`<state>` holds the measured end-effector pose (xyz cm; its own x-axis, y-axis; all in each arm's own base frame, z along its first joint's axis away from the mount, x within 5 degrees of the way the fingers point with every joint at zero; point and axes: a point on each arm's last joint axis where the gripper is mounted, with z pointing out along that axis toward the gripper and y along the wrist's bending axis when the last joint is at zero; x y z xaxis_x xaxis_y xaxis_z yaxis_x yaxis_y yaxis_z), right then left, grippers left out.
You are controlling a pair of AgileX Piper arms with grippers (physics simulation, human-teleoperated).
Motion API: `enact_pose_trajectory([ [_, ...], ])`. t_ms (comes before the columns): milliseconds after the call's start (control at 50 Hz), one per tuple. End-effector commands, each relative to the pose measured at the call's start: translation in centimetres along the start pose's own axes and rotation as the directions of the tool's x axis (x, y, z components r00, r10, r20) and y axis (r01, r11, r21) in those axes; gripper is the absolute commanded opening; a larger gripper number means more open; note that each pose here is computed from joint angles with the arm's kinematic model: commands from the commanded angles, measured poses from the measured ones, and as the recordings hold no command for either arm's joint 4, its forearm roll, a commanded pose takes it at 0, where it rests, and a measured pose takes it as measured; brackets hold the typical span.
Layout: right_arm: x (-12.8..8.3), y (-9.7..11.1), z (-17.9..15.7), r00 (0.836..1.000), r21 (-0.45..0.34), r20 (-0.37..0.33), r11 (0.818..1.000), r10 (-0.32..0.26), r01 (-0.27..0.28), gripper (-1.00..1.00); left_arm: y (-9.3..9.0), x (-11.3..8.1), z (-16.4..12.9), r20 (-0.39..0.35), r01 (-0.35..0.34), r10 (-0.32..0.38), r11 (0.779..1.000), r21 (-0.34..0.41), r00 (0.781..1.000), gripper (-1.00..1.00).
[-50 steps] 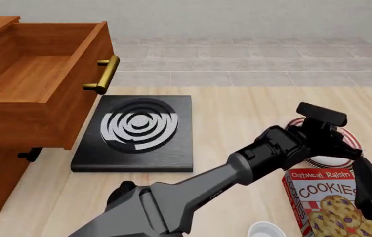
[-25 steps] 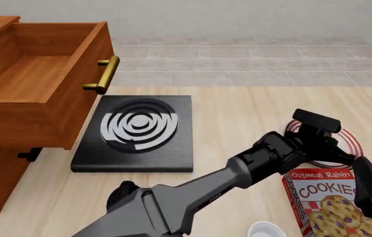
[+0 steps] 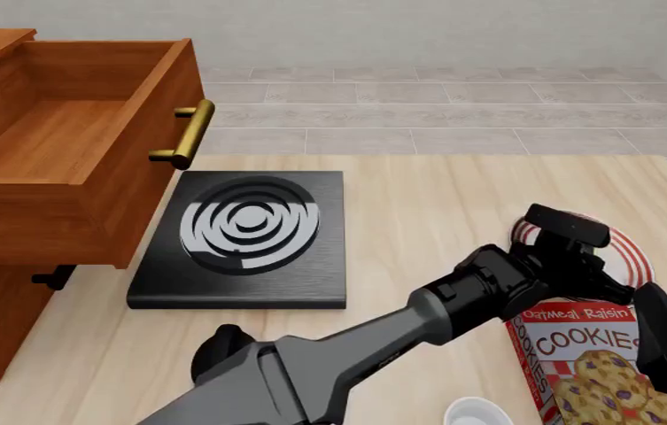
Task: Pick the akita bowl in the top layer of the wooden cabinet and place it on the plate.
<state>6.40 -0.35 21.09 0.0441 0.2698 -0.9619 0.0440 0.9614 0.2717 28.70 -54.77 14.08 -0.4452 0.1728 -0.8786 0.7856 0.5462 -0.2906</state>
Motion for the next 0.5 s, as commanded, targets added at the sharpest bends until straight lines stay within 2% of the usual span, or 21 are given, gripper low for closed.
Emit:
enact_pose_trajectory([
  [20,0.0,0.0,0.0,1.000,0.000,0.001,1.000,0.002,-0.002,1.00,-0.2,0.2,0.1,-0.002,-0.006,0.006,1.000,0.003,1.000,1.00],
  [100,0.0,0.0,0.0,1.000,0.000,0.001,1.000,0.002,-0.002,1.00,-0.1,0.1,0.0,-0.003,-0.008,0.008,1.000,0.002,1.000,1.00],
  [200,0.0,0.0,0.1,1.000,-0.002,0.002,1.000,0.001,-0.001,1.00,-0.9,-0.3,-0.3,0.002,-0.011,0.011,1.000,0.013,1.000,1.00],
  [300,0.0,0.0,0.0,1.000,-0.003,0.004,1.000,-0.001,0.001,1.00,-0.5,-0.5,-0.3,0.002,-0.017,0.017,1.000,0.006,1.000,1.00],
  [500,-0.1,0.1,0.3,1.000,-0.004,0.005,1.000,-0.003,0.003,1.00,-0.7,-1.4,-0.8,0.009,-0.022,0.022,1.000,0.007,1.000,1.00],
])
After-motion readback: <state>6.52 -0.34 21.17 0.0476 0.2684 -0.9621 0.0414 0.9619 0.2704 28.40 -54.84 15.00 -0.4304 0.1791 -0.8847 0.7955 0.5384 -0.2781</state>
